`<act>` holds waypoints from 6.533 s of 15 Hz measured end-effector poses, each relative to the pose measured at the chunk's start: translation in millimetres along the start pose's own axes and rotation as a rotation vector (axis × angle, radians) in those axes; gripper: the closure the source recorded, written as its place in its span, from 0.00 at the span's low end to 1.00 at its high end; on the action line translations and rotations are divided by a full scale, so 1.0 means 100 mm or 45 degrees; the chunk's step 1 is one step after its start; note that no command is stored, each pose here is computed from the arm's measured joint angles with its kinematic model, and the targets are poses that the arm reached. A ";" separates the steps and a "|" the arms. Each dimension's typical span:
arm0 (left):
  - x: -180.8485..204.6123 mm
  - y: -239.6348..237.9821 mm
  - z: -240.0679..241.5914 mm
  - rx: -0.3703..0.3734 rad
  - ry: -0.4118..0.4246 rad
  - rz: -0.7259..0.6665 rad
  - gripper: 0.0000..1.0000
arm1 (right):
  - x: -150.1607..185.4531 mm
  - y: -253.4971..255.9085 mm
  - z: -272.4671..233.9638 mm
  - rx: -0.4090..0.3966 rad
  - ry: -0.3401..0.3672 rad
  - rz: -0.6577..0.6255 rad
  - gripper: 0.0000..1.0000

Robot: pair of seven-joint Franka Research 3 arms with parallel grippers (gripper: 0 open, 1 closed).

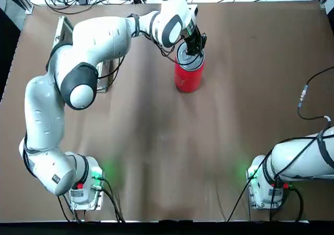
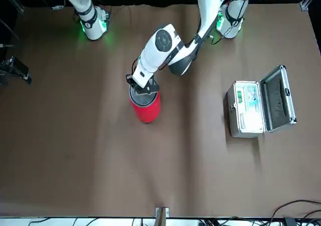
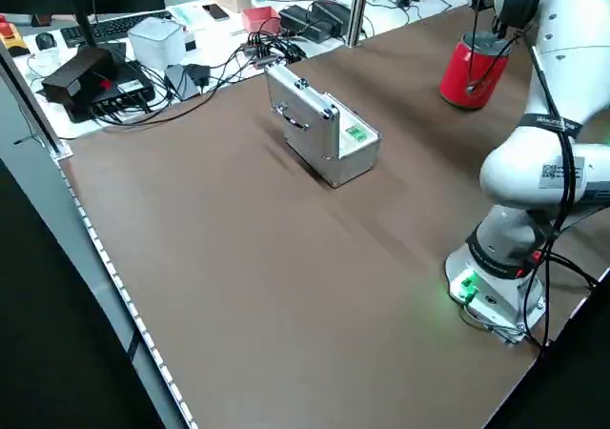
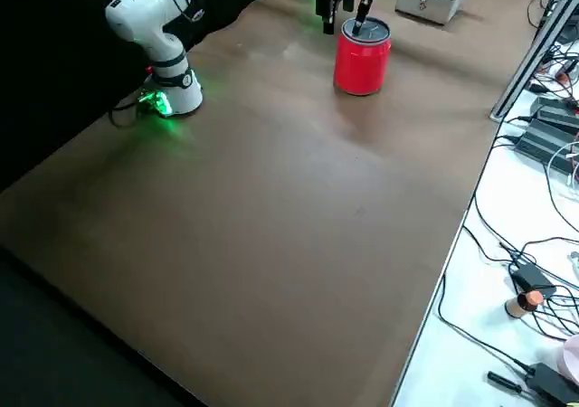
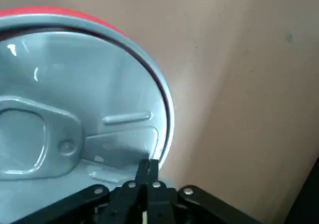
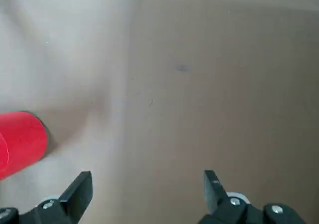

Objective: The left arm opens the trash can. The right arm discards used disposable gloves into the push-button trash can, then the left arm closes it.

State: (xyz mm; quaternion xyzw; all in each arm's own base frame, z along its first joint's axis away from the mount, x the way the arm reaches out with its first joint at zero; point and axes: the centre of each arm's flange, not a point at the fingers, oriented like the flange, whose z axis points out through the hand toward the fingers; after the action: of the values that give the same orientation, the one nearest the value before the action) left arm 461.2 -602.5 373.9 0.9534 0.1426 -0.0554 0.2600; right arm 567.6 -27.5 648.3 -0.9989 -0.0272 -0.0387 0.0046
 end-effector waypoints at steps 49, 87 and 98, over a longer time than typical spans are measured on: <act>0.39 0.09 -1.22 0.015 0.106 -0.110 0.87 | 0.00 -0.05 0.01 0.002 -0.005 -0.014 0.01; 2.09 -2.46 -4.39 0.590 0.164 0.410 0.00 | -0.01 -0.08 0.04 0.004 -0.027 -0.019 0.01; 2.25 -2.84 -4.75 0.615 0.196 0.406 0.00 | -0.01 -0.08 0.04 0.005 -0.028 -0.020 0.01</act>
State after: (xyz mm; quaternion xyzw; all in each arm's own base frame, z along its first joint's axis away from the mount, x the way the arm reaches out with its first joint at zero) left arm 605.0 -71.2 605.1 0.9994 -0.0069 0.0262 0.0196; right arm 566.3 -19.6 643.9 -0.9990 -0.0351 -0.0276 0.0058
